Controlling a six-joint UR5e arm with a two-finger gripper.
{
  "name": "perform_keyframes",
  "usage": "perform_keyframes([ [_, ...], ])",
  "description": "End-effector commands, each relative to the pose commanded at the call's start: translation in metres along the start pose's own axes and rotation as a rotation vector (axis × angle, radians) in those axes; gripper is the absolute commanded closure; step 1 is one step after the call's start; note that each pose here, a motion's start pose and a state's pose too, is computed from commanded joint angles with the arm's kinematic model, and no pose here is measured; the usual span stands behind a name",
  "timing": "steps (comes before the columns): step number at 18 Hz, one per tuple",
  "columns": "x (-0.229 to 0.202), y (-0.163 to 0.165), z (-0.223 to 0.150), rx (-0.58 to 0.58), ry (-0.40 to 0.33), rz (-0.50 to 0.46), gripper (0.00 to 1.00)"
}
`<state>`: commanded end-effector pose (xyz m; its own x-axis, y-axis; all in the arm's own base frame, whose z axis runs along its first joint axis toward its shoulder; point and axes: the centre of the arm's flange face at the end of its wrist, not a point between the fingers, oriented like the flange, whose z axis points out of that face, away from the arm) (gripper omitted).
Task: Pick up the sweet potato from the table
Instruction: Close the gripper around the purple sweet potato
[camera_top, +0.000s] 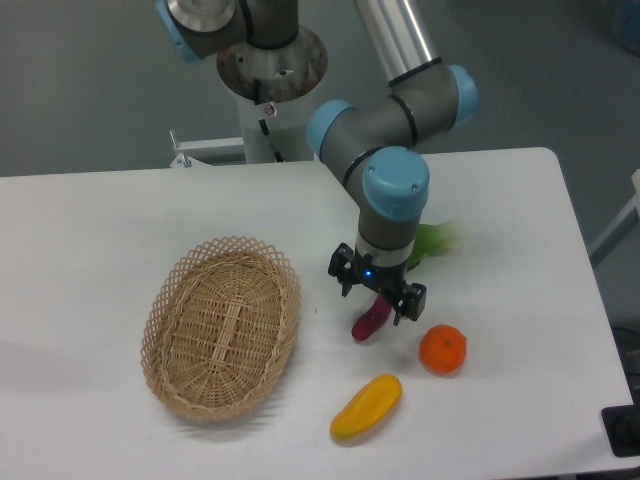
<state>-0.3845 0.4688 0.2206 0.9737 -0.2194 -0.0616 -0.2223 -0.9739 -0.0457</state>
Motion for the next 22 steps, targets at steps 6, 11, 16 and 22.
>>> perform_keyframes([
  [6, 0.006, -0.004, 0.019, 0.011, -0.029, 0.011, 0.0],
  [11, 0.006, -0.006, 0.027, 0.014, -0.034, 0.014, 0.0],
  [16, 0.008, -0.005, 0.038, 0.012, -0.033, 0.011, 0.0],
  [22, 0.006, -0.006, 0.035, 0.02, -0.05, 0.017, 0.57],
])
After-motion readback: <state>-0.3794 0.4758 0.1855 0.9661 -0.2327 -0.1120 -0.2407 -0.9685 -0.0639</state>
